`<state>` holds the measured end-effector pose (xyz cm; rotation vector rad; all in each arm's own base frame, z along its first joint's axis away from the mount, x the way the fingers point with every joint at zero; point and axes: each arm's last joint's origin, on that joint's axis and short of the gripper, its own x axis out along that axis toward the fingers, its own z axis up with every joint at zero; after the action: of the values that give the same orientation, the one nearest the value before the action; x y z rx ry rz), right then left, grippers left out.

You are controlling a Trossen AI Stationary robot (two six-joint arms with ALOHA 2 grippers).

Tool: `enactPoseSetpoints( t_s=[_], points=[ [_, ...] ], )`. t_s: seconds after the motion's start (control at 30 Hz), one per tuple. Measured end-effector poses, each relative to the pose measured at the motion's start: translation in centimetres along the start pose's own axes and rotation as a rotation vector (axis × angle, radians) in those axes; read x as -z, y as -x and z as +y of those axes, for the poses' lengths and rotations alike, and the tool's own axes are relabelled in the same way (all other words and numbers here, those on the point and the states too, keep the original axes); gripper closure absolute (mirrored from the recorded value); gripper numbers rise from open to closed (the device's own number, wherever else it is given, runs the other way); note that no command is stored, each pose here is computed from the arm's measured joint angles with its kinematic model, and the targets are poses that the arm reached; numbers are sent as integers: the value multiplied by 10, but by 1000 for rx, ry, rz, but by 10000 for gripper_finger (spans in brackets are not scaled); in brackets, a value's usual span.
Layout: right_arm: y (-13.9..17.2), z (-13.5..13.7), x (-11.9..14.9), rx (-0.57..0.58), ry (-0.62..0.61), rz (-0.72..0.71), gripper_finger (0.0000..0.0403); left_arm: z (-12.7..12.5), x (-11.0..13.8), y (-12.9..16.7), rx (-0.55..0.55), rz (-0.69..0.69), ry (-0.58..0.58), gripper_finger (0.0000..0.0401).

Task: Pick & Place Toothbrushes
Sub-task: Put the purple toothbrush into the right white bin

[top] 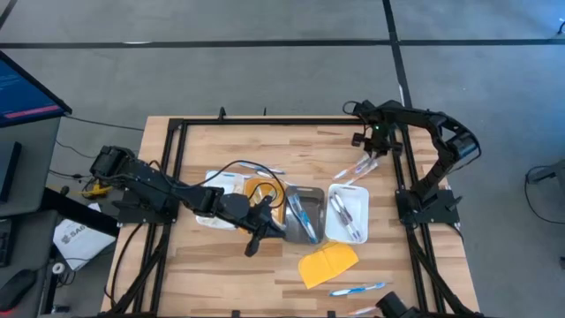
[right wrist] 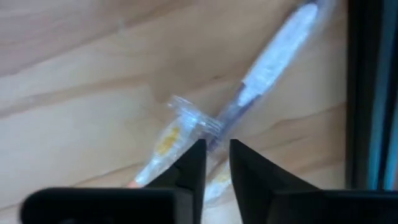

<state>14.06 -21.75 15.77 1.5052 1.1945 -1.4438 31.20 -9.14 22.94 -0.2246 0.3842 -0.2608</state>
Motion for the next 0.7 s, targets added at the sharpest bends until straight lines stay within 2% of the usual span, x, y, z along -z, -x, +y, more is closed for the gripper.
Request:
enactPoseSetpoints(
  t_s=[0.23, 0.43, 0.57, 0.7],
  points=[
    [-18, 1, -7, 72, -20, 63, 246, -1, 0, 0, 2, 1, -2, 400],
    [-39, 10, -12, 126, 14, 123, 186, -2, 1, 0, 5, 2, -6, 400],
    [-37, 12, -14, 146, 29, 132, 179, -1, 1, 0, 4, 2, -7, 400],
    [-23, 12, -14, 117, 53, 72, 215, -1, 1, 0, 4, 2, -8, 400]
  ],
)
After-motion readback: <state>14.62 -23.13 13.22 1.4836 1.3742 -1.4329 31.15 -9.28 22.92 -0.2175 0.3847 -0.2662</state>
